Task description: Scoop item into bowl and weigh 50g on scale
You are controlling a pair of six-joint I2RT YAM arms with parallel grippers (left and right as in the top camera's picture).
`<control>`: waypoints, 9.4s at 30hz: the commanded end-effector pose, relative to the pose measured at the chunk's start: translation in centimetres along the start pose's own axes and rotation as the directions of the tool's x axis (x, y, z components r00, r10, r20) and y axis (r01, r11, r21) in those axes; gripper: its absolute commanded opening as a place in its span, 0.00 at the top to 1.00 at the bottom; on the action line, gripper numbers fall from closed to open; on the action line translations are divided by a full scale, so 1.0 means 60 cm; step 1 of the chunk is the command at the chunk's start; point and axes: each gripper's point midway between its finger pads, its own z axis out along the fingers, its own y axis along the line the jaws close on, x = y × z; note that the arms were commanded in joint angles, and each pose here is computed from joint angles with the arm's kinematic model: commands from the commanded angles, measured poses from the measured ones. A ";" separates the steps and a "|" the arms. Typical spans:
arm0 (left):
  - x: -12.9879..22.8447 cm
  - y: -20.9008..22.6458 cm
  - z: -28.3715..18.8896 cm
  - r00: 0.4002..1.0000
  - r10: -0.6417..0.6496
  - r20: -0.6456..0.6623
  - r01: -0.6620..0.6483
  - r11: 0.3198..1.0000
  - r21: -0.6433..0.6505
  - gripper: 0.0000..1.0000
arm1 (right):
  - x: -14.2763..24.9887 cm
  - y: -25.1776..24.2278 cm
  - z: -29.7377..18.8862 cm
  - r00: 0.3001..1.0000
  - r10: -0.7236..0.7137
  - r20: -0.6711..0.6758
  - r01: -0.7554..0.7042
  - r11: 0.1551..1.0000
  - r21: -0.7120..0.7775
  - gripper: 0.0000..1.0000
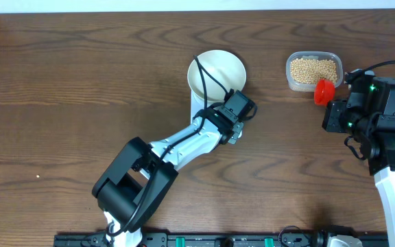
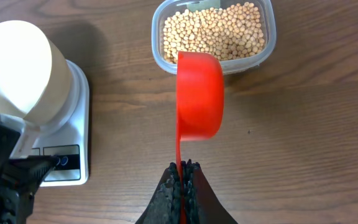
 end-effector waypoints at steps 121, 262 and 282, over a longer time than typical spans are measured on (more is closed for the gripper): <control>-0.176 0.500 -0.371 0.591 -0.377 0.713 0.608 0.789 -0.087 0.93 | -0.130 -0.051 0.010 0.959 0.005 0.284 -0.054 0.985 0.163 0.99; 0.021 0.136 -0.294 0.990 0.099 0.098 -0.119 0.968 0.223 0.93 | -0.039 -0.026 0.031 0.998 -0.051 0.046 0.050 0.998 0.034 0.99; 0.023 0.149 -0.291 0.988 0.124 0.092 -0.139 0.974 0.179 0.78 | -0.038 -0.026 0.031 0.998 -0.052 0.044 0.050 0.998 0.033 0.99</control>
